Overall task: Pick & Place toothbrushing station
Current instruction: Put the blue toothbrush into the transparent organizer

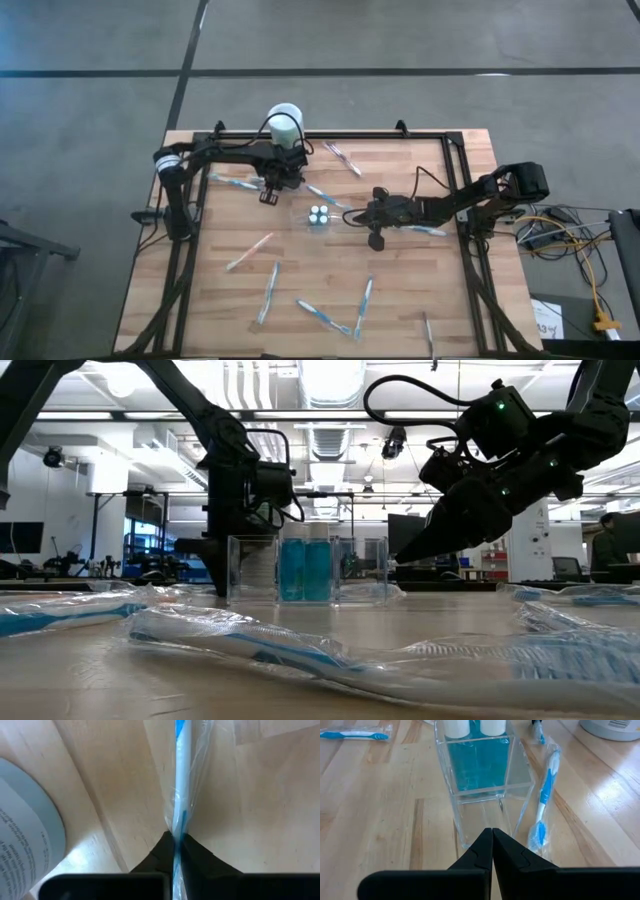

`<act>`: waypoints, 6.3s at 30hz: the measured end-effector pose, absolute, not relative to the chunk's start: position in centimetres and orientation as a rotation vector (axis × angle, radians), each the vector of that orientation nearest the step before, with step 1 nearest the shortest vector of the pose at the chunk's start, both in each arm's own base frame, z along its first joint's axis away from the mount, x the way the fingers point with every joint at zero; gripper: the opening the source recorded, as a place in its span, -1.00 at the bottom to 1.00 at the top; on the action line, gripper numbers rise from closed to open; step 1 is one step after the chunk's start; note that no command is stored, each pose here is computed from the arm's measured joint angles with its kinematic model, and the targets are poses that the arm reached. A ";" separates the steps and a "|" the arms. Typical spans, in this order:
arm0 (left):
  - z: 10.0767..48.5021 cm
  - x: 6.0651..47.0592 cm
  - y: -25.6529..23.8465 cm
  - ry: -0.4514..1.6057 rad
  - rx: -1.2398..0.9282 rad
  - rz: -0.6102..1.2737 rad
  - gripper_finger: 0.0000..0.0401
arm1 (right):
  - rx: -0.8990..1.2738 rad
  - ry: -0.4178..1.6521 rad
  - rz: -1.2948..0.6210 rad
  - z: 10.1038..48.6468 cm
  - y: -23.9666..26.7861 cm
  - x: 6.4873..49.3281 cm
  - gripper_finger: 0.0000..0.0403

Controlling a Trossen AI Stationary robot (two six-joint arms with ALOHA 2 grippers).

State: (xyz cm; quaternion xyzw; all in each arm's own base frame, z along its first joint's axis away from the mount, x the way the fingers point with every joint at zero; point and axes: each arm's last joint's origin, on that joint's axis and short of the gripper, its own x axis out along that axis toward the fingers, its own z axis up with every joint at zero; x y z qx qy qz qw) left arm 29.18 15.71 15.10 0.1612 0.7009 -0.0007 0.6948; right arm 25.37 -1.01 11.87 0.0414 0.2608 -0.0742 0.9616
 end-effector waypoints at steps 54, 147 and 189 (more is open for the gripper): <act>27.4 30.3 -8.1 1.105 1.672 0.472 -1.00 | 0.194 0.174 0.052 26.7 -0.7 25.6 -0.18; 27.9 20.9 -3.5 0.082 0.036 -0.070 -0.98 | 0.096 0.266 -0.066 20.3 -3.9 25.8 -0.94; 25.5 19.0 -1.8 -0.003 -0.125 -0.006 -0.94 | 0.197 0.487 -0.186 15.2 -3.5 28.6 -0.22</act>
